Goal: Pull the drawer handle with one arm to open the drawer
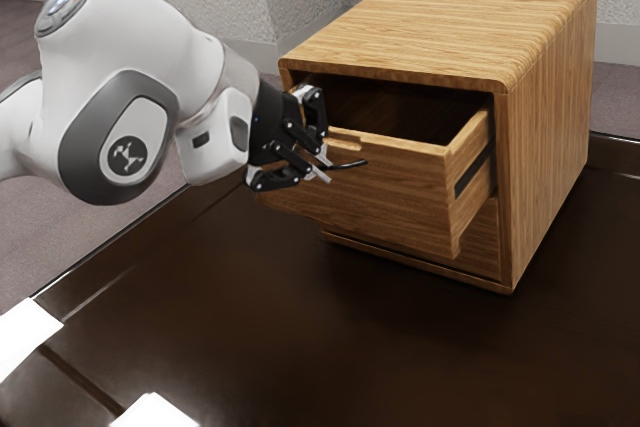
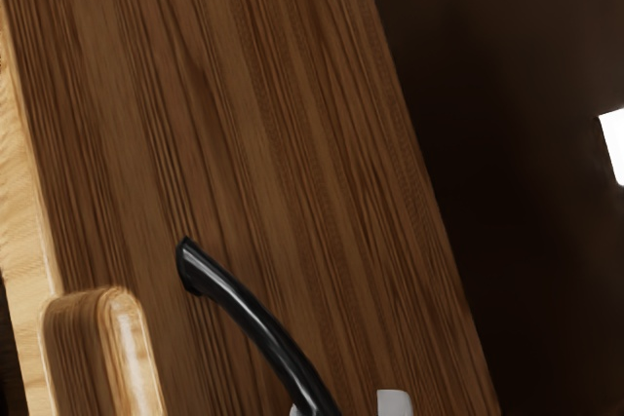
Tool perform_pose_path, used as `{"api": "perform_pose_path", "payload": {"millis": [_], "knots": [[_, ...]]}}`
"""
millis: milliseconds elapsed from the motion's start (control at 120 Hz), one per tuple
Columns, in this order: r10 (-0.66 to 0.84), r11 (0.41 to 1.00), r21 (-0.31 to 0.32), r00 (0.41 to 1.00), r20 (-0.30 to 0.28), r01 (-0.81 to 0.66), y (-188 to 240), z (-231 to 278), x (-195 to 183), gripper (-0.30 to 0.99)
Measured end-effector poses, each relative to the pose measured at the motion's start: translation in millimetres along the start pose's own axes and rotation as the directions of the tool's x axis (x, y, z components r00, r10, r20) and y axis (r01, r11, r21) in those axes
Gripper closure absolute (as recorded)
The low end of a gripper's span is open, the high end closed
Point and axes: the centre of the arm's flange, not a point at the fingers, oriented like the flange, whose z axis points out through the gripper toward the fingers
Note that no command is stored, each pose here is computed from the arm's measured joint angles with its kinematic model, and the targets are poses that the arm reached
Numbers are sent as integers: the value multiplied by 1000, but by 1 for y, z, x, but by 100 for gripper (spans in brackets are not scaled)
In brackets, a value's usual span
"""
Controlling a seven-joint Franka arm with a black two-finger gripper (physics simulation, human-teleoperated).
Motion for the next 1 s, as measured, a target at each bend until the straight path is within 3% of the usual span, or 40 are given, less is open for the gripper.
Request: {"api": "perform_pose_path", "payload": {"millis": [442, 1000], "knots": [[-51, 999, -1, 999, -15, 51, 44, -19, 14, 59], [-147, 989, 13, 989, -8, 147, 97, -56, 24, 72]]}}
